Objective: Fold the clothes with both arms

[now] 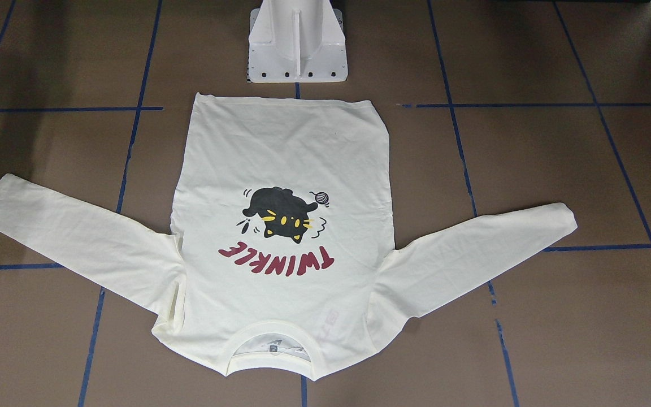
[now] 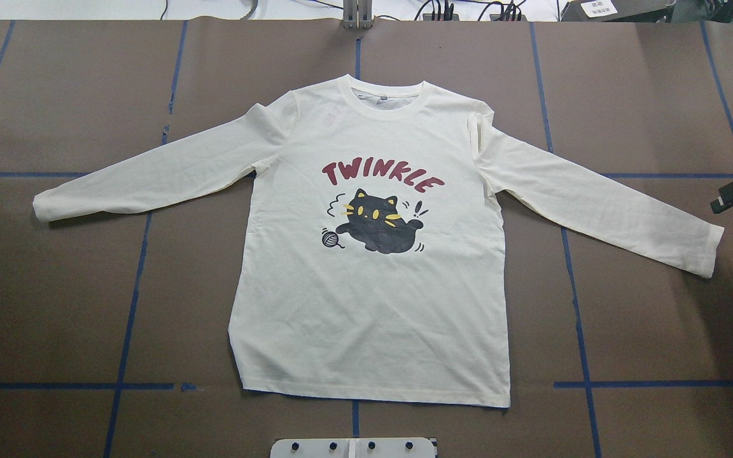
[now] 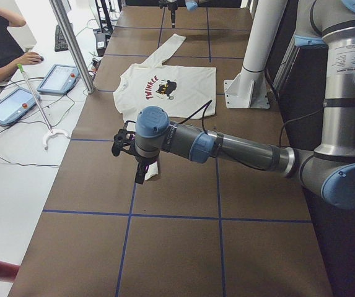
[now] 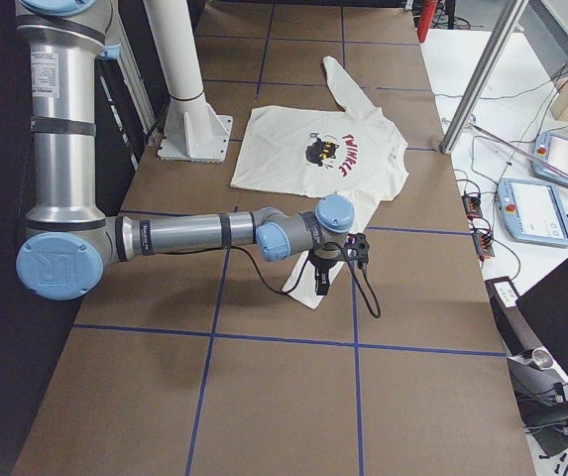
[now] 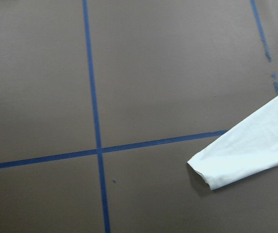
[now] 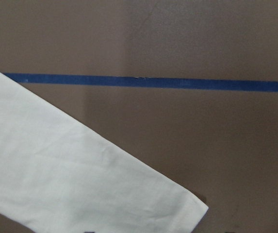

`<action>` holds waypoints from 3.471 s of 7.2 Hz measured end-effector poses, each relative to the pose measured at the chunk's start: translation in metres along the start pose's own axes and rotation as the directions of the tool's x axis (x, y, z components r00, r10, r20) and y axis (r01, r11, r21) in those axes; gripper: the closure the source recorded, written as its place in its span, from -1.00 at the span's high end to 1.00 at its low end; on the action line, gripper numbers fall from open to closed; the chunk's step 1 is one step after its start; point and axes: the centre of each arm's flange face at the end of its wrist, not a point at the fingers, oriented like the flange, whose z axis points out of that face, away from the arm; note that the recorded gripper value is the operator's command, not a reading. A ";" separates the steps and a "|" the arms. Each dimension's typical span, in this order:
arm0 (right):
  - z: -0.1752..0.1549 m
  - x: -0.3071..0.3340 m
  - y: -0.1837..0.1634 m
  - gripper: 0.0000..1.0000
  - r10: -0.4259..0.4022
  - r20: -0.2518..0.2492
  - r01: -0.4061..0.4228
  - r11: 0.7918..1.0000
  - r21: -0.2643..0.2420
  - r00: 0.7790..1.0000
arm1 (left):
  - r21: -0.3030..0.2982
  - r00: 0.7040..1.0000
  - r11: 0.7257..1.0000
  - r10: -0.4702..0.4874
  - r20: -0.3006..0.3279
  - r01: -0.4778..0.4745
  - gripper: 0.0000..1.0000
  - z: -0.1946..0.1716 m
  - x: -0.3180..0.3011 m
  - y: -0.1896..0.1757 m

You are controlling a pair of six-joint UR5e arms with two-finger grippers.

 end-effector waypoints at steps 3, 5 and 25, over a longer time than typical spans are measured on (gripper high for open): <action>0.032 0.011 -0.004 0.48 0.055 -0.008 -0.055 0.998 0.017 0.998 | 0.000 1.000 1.000 0.001 -0.008 -0.001 1.00 0.000 0.001 0.000; 0.045 0.018 -0.008 0.40 0.068 -0.032 -0.068 0.998 0.010 0.997 | -0.001 1.000 1.000 0.001 -0.011 -0.001 1.00 0.001 0.001 0.000; 0.015 -0.734 -0.061 -1.00 0.274 0.188 -0.305 0.939 0.158 0.943 | 0.038 0.998 0.998 0.054 -0.022 -0.053 1.00 0.007 -0.005 -0.003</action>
